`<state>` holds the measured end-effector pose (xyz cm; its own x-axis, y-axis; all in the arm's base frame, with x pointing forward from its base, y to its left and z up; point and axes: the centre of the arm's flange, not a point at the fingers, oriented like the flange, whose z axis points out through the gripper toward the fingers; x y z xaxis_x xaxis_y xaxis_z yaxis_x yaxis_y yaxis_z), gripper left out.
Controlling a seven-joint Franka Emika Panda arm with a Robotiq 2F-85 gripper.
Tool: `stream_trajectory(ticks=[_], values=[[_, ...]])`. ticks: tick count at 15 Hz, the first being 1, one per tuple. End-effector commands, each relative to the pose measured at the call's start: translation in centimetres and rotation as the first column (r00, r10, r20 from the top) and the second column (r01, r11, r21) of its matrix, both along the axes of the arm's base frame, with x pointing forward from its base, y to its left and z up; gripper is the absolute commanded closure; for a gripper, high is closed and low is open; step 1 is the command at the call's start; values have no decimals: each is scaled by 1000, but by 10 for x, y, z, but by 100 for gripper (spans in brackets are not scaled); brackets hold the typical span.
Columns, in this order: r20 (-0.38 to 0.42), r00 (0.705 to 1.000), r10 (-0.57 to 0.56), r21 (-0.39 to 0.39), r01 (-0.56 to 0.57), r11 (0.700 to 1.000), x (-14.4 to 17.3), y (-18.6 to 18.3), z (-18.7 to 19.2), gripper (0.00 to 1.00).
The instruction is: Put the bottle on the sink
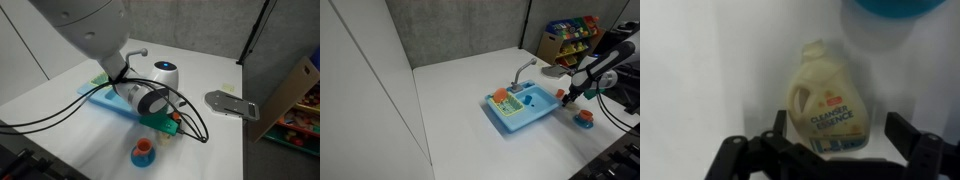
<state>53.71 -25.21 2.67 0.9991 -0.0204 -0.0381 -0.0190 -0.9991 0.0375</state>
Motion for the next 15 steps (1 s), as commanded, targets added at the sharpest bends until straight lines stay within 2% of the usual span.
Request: stream_trajectory(ticks=[1,2,4,7,15], values=[[22,999,41,6,-41,999,1,-4,0,0],[23,999,42,6,-43,999,1,-5,0,0],[21,999,39,4,-40,999,1,-6,0,27],[22,999,31,-1,-31,1000,2,-7,2,53],[29,1000,-10,0,10,1000,-4,-8,27,56]])
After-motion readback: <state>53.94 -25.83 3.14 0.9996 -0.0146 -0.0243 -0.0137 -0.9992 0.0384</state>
